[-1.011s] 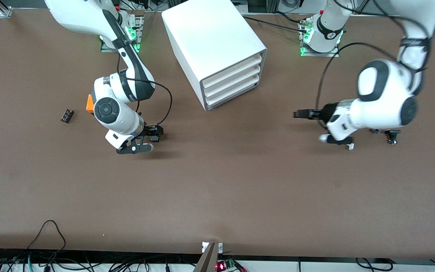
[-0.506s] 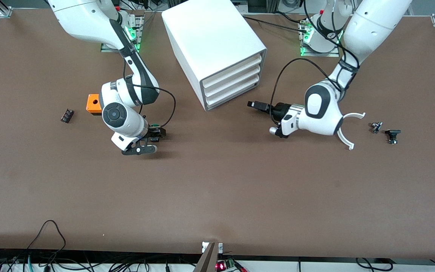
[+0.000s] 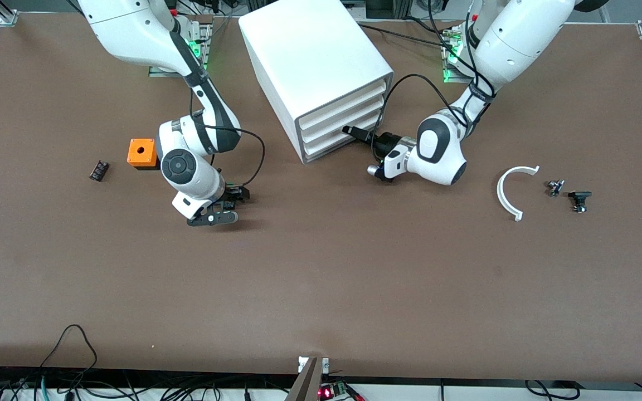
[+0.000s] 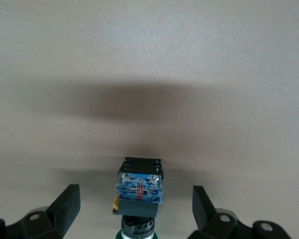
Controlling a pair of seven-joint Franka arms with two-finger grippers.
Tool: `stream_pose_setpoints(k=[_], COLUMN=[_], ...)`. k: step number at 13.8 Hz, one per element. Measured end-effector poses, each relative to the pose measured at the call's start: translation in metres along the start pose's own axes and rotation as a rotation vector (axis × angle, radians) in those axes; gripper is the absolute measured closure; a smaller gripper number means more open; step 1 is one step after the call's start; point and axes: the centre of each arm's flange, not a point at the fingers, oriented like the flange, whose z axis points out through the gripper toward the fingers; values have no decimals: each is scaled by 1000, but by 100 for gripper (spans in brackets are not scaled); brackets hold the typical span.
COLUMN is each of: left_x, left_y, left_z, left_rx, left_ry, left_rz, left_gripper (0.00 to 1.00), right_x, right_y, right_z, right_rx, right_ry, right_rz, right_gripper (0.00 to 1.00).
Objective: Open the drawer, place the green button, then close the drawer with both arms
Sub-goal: 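Grasp the green button with the right gripper while the left gripper pulls the drawer, then lift the button with the right gripper while the left gripper withdraws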
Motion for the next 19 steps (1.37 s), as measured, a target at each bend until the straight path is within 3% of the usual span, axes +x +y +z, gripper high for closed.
stream_pose_setpoints(k=[5, 6, 7, 9, 10, 11, 12, 14, 18, 19], left_x=[-3, -1, 4, 16, 20, 23, 26, 33, 26, 19], left_y=[3, 5, 5, 0, -5, -11, -12, -13, 14, 25], left_z=[2, -4, -20, -74, -103, -125, -139, -158, -218, -237], left_rx=[-13, -12, -8, 5, 8, 10, 13, 41, 61, 115], left_ry=[-5, 8, 45, 161, 215, 258, 288, 353, 467, 480], left_rz=[0, 7, 19, 42, 41, 38, 38, 36, 46, 52], left_gripper=[66, 74, 81, 82, 82, 82, 82, 66, 30, 18], right_x=[-2, -2, -2, -2, -2, -2, -2, -3, 7, 13], right_y=[4, 4, 4, 4, 4, 4, 3, 1, -4, -7], right_z=[13, 13, 13, 13, 13, 13, 13, 13, 0, -12], right_rx=[-8, -9, -9, -9, -9, -9, -9, -9, 3, 10], right_ry=[-13, -14, -14, -14, -13, -13, -13, -11, 30, 54], right_rz=[6, 6, 6, 5, 5, 5, 4, 1, -10, -20], right_gripper=[2, 7, 7, 26, 39, 46, 46, 59, 59, 59])
